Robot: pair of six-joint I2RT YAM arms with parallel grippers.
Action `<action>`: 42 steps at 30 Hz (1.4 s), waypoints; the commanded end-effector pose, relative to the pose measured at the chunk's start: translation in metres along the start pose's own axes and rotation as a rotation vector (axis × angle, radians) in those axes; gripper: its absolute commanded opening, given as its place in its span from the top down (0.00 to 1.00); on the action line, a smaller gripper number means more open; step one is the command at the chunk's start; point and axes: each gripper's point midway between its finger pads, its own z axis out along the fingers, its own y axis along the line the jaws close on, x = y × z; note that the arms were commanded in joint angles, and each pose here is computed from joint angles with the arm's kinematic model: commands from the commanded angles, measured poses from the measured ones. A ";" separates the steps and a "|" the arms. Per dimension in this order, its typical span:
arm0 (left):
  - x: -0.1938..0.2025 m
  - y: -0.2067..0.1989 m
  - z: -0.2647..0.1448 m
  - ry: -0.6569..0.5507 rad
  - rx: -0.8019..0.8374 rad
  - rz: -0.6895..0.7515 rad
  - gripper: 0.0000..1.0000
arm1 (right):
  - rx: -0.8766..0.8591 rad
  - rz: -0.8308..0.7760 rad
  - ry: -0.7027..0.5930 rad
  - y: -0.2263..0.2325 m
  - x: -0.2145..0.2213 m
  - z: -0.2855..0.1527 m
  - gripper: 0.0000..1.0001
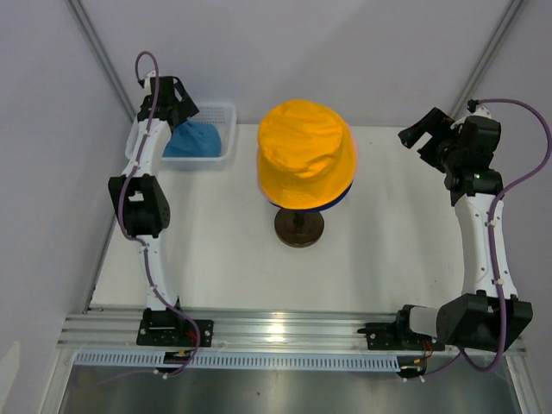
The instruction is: Stack the hats
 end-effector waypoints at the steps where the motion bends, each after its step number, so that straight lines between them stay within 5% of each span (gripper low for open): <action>1: -0.017 0.000 0.013 -0.036 -0.014 -0.035 0.07 | -0.004 -0.022 -0.078 -0.001 -0.021 0.015 0.01; 9: 0.011 0.007 0.054 -0.016 -0.043 -0.065 0.15 | -0.029 -0.005 -0.017 -0.004 -0.015 0.047 0.00; 12: 0.012 0.006 0.060 -0.020 -0.037 -0.078 0.35 | -0.044 0.004 -0.018 -0.001 -0.016 0.049 0.01; 16: 0.000 0.001 0.054 -0.032 -0.019 -0.085 0.99 | -0.089 0.009 -0.030 0.010 -0.021 0.043 0.01; 21: -0.046 -0.019 -0.005 -0.093 0.075 -0.024 0.99 | -0.195 0.020 -0.037 0.035 -0.027 0.028 0.01; 32: -0.149 -0.123 -0.293 -0.245 0.804 -0.022 0.99 | -0.553 0.016 -0.128 0.125 -0.055 -0.052 0.01; 42: -0.129 -0.156 -0.491 -0.208 1.352 0.055 0.99 | -0.802 0.083 -0.233 0.186 -0.080 -0.140 0.01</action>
